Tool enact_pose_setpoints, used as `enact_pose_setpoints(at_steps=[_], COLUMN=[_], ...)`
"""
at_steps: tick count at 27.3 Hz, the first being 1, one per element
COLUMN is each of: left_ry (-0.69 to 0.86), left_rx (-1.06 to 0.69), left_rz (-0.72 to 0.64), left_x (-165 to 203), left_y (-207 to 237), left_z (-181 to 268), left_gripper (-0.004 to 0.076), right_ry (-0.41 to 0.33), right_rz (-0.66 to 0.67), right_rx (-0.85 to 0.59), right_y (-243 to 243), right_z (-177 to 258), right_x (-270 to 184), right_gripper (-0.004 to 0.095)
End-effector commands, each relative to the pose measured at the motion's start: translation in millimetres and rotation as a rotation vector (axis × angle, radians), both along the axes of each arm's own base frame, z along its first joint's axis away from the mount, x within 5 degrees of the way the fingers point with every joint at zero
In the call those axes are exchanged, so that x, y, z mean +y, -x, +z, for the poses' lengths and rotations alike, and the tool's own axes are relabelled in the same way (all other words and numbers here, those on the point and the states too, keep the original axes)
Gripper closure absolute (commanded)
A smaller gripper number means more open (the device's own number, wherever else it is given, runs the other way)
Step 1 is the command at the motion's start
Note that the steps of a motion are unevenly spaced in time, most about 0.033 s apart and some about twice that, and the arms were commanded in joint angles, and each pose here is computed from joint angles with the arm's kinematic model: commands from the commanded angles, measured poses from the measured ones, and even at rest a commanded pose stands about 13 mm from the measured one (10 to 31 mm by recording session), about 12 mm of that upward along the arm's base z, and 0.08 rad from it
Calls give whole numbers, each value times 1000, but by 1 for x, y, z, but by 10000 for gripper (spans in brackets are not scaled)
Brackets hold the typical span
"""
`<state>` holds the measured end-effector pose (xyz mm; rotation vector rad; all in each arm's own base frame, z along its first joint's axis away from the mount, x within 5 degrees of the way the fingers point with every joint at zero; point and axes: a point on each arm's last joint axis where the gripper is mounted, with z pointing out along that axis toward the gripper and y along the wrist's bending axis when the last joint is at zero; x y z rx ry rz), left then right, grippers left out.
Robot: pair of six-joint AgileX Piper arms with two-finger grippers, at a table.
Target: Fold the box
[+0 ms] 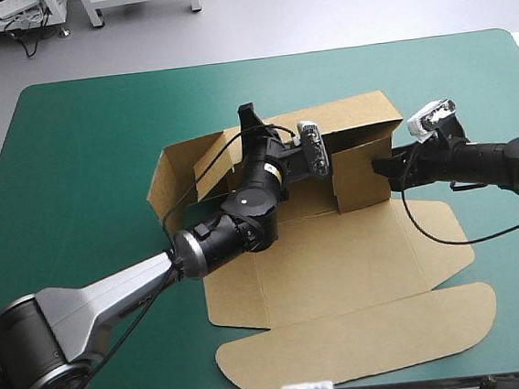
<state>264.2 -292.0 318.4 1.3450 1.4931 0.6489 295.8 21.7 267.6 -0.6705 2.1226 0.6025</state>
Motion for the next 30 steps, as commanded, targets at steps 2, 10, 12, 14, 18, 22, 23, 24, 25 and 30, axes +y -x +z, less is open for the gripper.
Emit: enact_pose_setpoints(at_steps=[2,10,12,14,18,22,23,24,25,30], left_ry=[44,32,0,-28,5,15,0,-17,-41,-111], left_rx=[-59,-35,-23,-41,-89,-111,-110,-101,-82,-4], left_rz=[-69,-96,-101,-109,-108,-95,-96,-101,-111,-127], left_x=[-1,-3,-3,-2,0,3,3,3,3,0], left_y=[7,9,9,9,10,10,10,11,11,11], left_z=[26,23,22,24,43,53,53,52,48,34], left_gripper=[734,734,734,734,734,734,734,734,734,734], right_ry=[-67,-105,-127,-131,-132,-137,-133,-127,-123,-115], right_rz=[-9,16,18,15,17,12,14,16,19,26], right_rx=[-95,-105,-111,-110,-109,-111,-115,-121,-125,-134], right_y=[-6,-15,-16,-17,-17,-17,-17,-17,-17,-17], right_z=[17,7,6,6,6,7,7,6,6,6], right_x=[2,3,4,4,4,4,4,4,4,4], right_gripper=[472,501,511,511,511,511,511,511,511,513])
